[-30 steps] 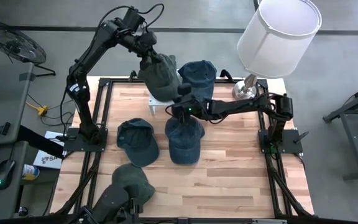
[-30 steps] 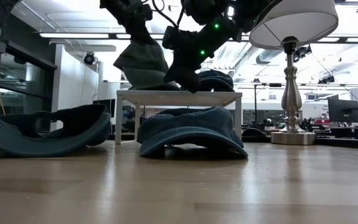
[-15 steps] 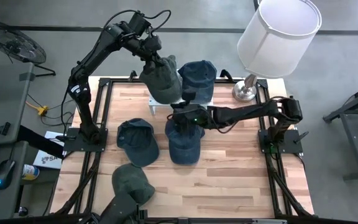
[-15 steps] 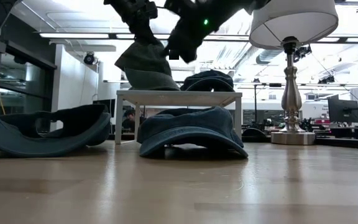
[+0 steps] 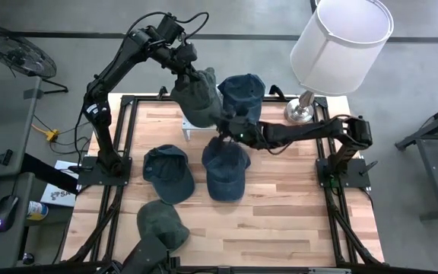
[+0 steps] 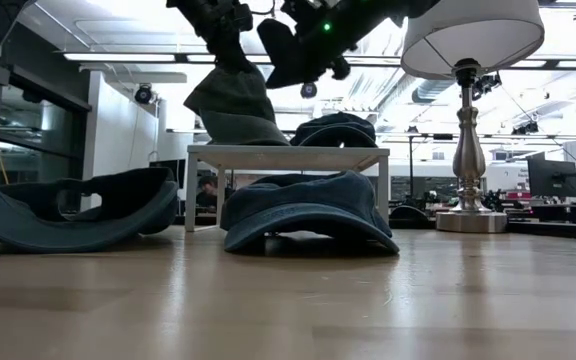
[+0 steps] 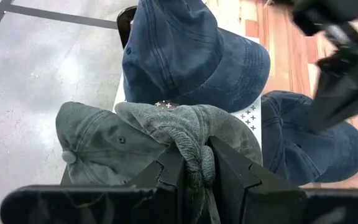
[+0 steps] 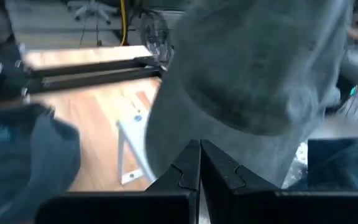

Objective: Pick & Place hat
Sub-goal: Stack the right gray cap on top of the gray cap on the shelf

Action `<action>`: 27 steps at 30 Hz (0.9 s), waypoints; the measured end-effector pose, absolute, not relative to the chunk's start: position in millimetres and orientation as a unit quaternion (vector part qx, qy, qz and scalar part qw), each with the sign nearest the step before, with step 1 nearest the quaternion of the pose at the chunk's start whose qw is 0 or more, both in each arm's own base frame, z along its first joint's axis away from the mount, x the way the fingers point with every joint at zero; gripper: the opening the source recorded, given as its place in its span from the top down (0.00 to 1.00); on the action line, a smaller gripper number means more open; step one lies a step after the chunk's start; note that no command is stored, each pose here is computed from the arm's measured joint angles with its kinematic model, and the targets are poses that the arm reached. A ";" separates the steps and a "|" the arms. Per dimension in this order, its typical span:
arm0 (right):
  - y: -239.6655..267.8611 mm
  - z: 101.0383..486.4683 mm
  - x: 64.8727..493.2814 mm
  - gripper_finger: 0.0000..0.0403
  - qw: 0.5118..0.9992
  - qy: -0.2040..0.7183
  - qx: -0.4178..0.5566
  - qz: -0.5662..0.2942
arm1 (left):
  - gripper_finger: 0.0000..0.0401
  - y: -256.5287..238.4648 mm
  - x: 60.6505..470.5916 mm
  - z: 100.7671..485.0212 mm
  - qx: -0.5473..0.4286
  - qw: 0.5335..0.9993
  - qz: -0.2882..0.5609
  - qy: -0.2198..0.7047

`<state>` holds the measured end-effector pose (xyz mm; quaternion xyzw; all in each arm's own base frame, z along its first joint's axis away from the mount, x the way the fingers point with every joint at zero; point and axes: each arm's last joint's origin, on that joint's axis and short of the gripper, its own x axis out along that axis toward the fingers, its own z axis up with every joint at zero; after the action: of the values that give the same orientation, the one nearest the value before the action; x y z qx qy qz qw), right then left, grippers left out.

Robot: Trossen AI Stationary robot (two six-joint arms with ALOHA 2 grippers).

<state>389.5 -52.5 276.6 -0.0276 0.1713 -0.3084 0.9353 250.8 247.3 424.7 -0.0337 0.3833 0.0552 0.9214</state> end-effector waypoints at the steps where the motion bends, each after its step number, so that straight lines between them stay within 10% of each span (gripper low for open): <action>1: -58.3 277.4 389.2 1.00 0.937 0.163 -0.011 -0.309 | 0.86 247.3 250.8 424.7 -0.034 0.921 0.055 0.383; 27: -96.2 251.8 392.7 1.00 0.938 0.192 0.061 -0.281 | 0.86 246.9 250.5 424.4 -0.037 0.921 0.053 0.385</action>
<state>392.7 -96.2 251.8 0.0612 0.1922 -0.2808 0.9383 250.5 246.9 424.4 -0.0369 0.3846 0.0528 0.9209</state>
